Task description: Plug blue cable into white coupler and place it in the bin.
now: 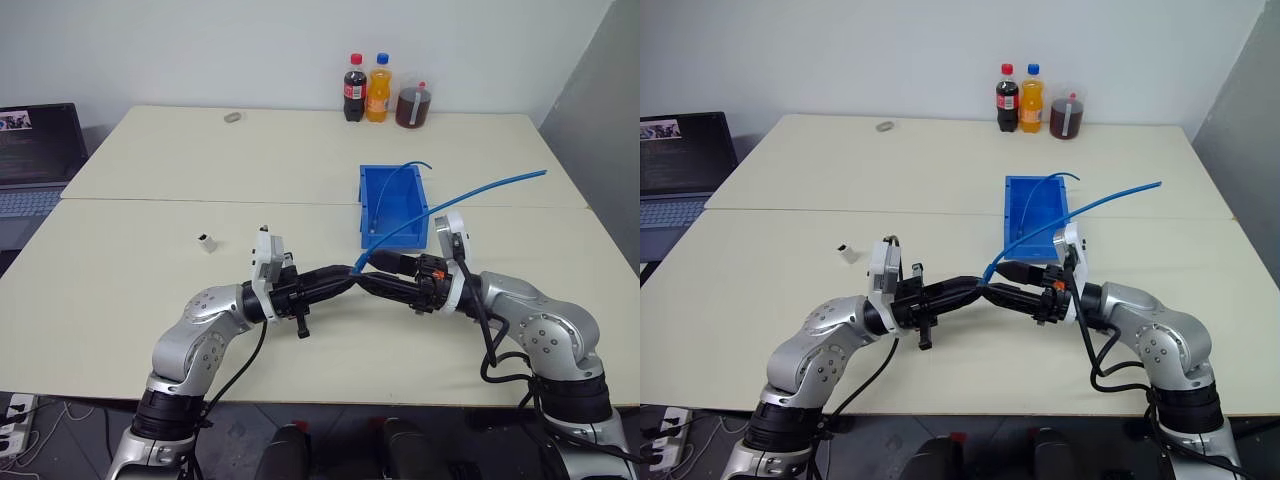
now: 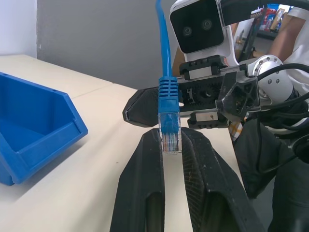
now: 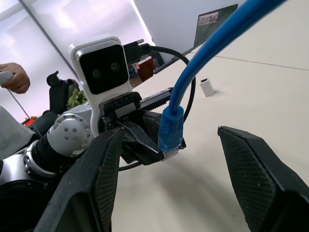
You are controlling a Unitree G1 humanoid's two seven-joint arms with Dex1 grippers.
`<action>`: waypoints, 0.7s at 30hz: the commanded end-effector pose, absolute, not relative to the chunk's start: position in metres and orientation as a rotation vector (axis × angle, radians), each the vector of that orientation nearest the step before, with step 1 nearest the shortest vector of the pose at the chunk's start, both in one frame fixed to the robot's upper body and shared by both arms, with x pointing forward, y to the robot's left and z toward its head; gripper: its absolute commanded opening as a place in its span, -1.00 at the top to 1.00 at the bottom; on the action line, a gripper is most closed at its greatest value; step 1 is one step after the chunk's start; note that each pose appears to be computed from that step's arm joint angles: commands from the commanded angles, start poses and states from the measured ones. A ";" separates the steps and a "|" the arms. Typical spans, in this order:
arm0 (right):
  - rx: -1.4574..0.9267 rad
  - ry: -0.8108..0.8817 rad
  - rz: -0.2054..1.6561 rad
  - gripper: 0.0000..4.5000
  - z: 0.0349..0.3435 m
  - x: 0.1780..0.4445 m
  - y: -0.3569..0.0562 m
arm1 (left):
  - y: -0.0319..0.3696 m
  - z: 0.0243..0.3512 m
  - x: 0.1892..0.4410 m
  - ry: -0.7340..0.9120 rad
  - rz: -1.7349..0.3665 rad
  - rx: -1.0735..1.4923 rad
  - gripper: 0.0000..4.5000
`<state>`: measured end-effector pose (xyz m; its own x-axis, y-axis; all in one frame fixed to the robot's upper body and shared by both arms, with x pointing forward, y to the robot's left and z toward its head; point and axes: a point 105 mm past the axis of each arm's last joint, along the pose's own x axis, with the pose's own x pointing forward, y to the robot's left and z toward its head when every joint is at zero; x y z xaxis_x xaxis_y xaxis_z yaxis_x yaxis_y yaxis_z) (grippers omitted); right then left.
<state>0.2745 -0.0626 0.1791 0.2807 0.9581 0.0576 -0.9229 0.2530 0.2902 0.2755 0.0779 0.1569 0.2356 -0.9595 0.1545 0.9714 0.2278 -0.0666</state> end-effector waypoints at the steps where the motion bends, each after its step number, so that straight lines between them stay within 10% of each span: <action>1: 0.295 0.086 1.339 -0.46 0.193 0.271 -0.058 | 0.076 0.170 0.268 -0.131 -1.378 -0.156 0.89; 17: 0.313 0.109 1.394 -0.46 0.194 0.265 -0.060 | 0.081 0.179 0.262 -0.102 -1.406 -0.225 0.89; 21: 0.314 0.112 1.402 0.01 0.194 0.264 -0.060 | 0.081 0.178 0.262 -0.092 -1.412 -0.220 0.89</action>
<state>0.2678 -0.0607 0.1835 0.2061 0.9757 0.0746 -0.9369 0.1748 0.3029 0.2653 0.0789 0.1645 0.1783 -0.9693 0.1691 0.9773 0.1544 -0.1451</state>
